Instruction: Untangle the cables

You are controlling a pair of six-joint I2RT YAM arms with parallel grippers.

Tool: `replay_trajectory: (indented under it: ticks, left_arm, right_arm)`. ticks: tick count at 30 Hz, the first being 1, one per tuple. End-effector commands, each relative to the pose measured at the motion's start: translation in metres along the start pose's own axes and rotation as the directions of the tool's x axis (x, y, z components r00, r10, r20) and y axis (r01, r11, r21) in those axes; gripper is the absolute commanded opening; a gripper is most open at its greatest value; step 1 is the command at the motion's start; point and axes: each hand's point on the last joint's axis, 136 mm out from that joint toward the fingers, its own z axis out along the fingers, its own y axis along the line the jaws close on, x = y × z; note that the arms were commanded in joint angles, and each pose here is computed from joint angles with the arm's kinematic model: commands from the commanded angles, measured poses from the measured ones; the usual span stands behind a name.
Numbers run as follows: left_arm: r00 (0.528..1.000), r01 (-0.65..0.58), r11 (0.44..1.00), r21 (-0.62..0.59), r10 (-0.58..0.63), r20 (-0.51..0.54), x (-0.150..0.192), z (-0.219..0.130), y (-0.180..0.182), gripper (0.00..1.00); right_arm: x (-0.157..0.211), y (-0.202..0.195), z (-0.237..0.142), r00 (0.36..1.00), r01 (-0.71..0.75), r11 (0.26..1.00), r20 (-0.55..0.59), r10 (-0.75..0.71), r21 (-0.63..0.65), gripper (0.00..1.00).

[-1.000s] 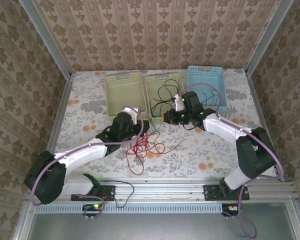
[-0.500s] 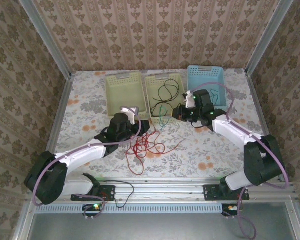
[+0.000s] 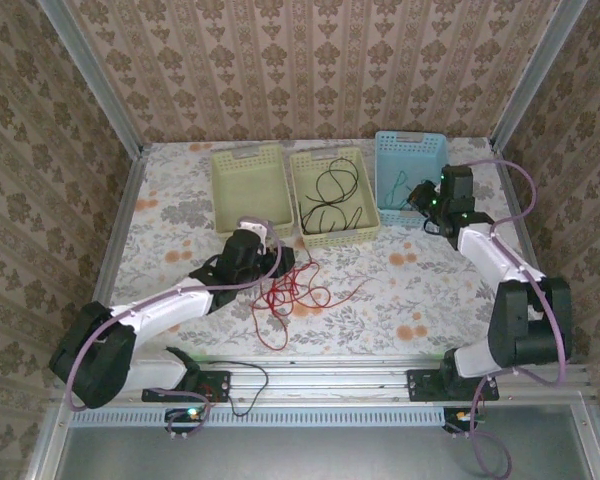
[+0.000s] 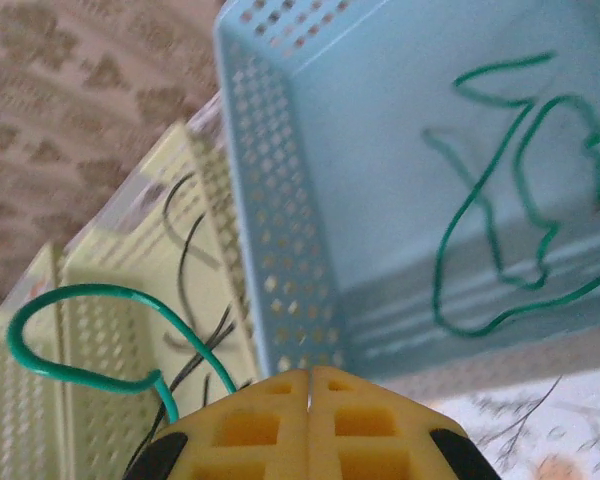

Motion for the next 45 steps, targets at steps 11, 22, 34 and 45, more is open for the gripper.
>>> replay_trajectory:
  ticks: [11,22,34,45]
  left_arm:
    - [0.995,0.091,0.960,-0.266,-0.080,0.054,0.008,-0.036,0.058,0.67]
    - [0.967,0.239,0.838,-0.491,-0.250,0.045,0.024,-0.048,0.109,0.69]
    - [0.854,-0.184,0.934,-0.307,-0.003,-0.521,0.139,-0.072,0.040,0.77]
    - [0.651,-0.186,0.935,-0.302,-0.112,-0.750,0.232,-0.163,0.017,0.78]
  right_arm:
    - [0.024,0.053,-0.020,0.952,0.305,0.950,0.004,-0.305,-0.066,0.49]
    - [0.315,0.108,-0.155,0.198,0.645,0.221,-0.119,-0.973,-0.732,0.50]
    - [0.255,0.107,-0.078,0.405,0.786,0.443,-0.181,-0.896,-0.432,0.51]
    - [0.232,0.077,-0.073,0.469,0.787,0.512,-0.206,-0.859,-0.343,0.51]
